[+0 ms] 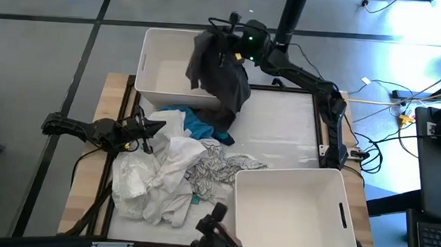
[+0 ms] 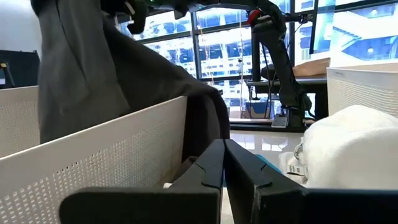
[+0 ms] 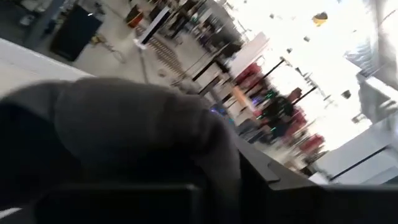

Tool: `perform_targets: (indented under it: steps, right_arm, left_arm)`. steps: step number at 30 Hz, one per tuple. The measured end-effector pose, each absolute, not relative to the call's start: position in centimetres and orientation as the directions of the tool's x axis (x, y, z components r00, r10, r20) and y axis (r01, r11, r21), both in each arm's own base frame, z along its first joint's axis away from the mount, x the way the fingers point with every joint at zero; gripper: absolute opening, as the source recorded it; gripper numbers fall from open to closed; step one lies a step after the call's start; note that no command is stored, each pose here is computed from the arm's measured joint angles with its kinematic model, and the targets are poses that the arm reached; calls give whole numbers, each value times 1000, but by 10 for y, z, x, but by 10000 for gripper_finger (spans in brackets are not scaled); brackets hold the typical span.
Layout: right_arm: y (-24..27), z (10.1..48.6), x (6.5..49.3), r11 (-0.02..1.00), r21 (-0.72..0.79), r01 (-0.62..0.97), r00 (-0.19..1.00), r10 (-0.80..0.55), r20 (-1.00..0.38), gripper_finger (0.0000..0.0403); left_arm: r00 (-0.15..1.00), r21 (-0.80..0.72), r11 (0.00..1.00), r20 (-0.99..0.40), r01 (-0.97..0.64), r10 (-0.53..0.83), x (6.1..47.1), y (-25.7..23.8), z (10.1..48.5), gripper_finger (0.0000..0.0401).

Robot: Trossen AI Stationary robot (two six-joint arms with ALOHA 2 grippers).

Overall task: Sort clothes
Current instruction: Put the black shorts into the top white laundry organizer

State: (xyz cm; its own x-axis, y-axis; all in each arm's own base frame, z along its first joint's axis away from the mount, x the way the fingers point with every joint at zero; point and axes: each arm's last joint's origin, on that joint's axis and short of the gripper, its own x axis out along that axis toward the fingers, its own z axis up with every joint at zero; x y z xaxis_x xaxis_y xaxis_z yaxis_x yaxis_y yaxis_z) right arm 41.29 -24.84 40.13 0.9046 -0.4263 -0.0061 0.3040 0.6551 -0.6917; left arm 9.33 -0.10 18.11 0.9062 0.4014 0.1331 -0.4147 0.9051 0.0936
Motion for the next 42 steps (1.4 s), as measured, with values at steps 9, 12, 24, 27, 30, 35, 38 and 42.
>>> perform_targets:
  steps: [9, 12, 24, 27, 30, 35, 38, 42]
  right_arm:
    - [-240, 389, 413, 747, -639, 183, 904, -383, -189, 202]
    - [-232, 412, 406, 759, -632, 156, 900, -372, -226, 244]
    - [-187, 455, 330, 830, -558, 1, 724, -385, -572, 284]
    - [-182, 441, 324, 888, -459, -37, 640, -332, -693, 284]
    - [-168, 420, 331, 928, -356, -107, 573, -235, -785, 284]
    - [-138, 379, 345, 951, -222, -213, 430, -112, -896, 284]
    - [-120, 360, 354, 958, -173, -229, 380, -75, -922, 284]
    - [-101, 345, 368, 964, -202, -175, 387, -121, -914, 284]
  left_arm:
    - [906, 87, 906, 133, -414, 401, 93, -1, 181, 4]
    - [906, 85, 906, 133, -414, 401, 93, -1, 181, 4]
    - [908, 75, 908, 126, -412, 401, 93, -1, 180, 4]
    - [908, 76, 908, 126, -412, 401, 93, -1, 180, 4]
    - [907, 74, 908, 126, -412, 401, 93, -1, 180, 4]
    - [907, 76, 908, 126, -412, 401, 93, -1, 180, 4]
    - [907, 76, 908, 126, -412, 401, 93, -1, 180, 4]
    - [907, 74, 908, 126, -412, 401, 93, -1, 180, 4]
